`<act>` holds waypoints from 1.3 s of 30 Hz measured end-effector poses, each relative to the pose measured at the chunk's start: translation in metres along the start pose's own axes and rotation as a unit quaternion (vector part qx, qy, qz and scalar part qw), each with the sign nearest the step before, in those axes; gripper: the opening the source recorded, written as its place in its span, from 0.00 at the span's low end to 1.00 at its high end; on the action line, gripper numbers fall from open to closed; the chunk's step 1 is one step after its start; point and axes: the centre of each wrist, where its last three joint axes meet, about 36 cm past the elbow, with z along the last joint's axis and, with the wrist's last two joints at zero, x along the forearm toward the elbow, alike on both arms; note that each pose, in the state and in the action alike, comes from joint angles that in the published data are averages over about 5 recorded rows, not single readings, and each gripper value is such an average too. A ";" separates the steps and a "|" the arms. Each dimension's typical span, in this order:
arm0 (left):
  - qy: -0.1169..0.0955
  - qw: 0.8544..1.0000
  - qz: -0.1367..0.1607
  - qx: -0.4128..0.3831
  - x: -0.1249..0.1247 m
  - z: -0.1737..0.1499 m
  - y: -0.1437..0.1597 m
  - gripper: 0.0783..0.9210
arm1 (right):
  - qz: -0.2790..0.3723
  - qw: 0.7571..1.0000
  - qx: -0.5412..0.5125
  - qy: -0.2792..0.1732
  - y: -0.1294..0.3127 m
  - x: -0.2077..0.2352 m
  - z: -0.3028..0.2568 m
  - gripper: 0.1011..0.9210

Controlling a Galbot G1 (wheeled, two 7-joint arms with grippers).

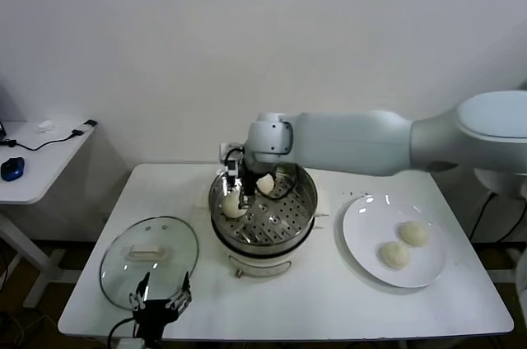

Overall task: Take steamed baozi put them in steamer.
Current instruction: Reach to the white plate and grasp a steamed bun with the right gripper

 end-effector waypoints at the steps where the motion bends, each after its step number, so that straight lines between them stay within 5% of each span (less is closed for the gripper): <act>1: 0.000 1.000 0.000 0.000 0.000 0.000 0.000 0.88 | -0.003 1.000 0.003 -0.002 -0.003 0.012 0.010 0.88; 7: -0.002 1.000 0.001 0.001 -0.002 -0.001 0.001 0.88 | -0.021 1.000 0.004 0.014 -0.001 0.074 0.090 0.88; 14: -0.001 1.000 0.001 0.000 -0.003 -0.002 0.000 0.88 | -0.042 0.997 -0.040 0.051 0.033 0.093 0.202 0.88; 25: 0.006 1.000 -0.007 0.003 -0.003 -0.001 0.006 0.88 | -0.079 0.988 -0.101 0.089 0.101 0.050 0.311 0.88; 39: 0.015 1.000 -0.006 0.006 -0.007 0.004 0.005 0.88 | -0.089 0.977 -0.142 0.128 0.145 -0.015 0.358 0.88</act>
